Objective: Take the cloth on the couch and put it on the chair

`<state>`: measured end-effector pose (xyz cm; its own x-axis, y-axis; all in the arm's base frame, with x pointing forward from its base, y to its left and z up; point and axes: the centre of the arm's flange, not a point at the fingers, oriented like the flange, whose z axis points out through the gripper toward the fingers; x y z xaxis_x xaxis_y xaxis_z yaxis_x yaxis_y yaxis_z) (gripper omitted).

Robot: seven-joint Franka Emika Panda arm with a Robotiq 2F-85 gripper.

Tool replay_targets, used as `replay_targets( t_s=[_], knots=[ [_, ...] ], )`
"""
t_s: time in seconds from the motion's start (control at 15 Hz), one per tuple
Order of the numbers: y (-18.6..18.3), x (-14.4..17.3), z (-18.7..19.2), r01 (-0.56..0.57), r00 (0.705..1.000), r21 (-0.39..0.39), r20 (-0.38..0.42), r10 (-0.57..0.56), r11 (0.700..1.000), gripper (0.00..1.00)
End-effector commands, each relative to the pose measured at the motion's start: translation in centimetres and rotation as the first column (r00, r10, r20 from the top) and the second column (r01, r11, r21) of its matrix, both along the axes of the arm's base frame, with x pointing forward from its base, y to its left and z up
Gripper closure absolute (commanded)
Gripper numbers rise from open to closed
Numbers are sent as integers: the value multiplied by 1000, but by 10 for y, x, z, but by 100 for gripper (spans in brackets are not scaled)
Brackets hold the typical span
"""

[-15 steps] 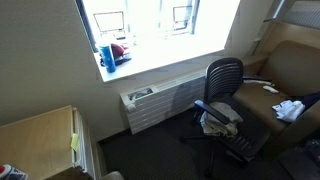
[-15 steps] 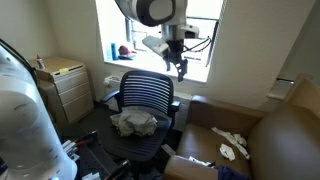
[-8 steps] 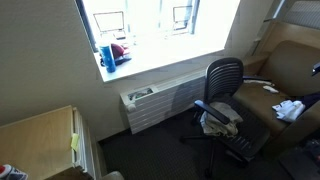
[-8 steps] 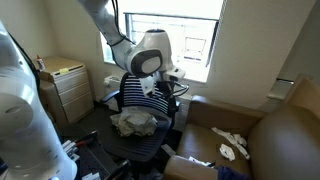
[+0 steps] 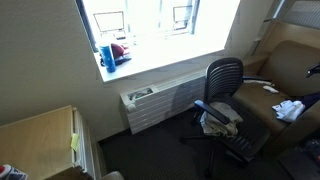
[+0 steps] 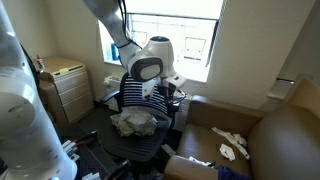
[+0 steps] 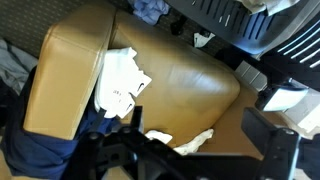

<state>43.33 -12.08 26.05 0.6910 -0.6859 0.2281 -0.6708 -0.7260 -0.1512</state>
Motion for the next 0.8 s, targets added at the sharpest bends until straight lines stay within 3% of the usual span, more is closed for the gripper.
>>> replay_targets(
  t_s=[0.0, 0.2, 0.27, 0.47, 0.73],
  knots=[
    [-13, 29, -38, 181, 983, 106, 7, -183, 978, 0],
    [-12, 39, -58, 353, 933, 191, -3, -359, 916, 0],
    [-4, 23, -34, 285, 958, 153, -16, -286, 946, 0],
    [-4, 33, -48, 337, 941, 176, -23, -338, 925, 0],
    [-4, 36, -51, 339, 940, 159, -8, -342, 927, 0]
  ],
)
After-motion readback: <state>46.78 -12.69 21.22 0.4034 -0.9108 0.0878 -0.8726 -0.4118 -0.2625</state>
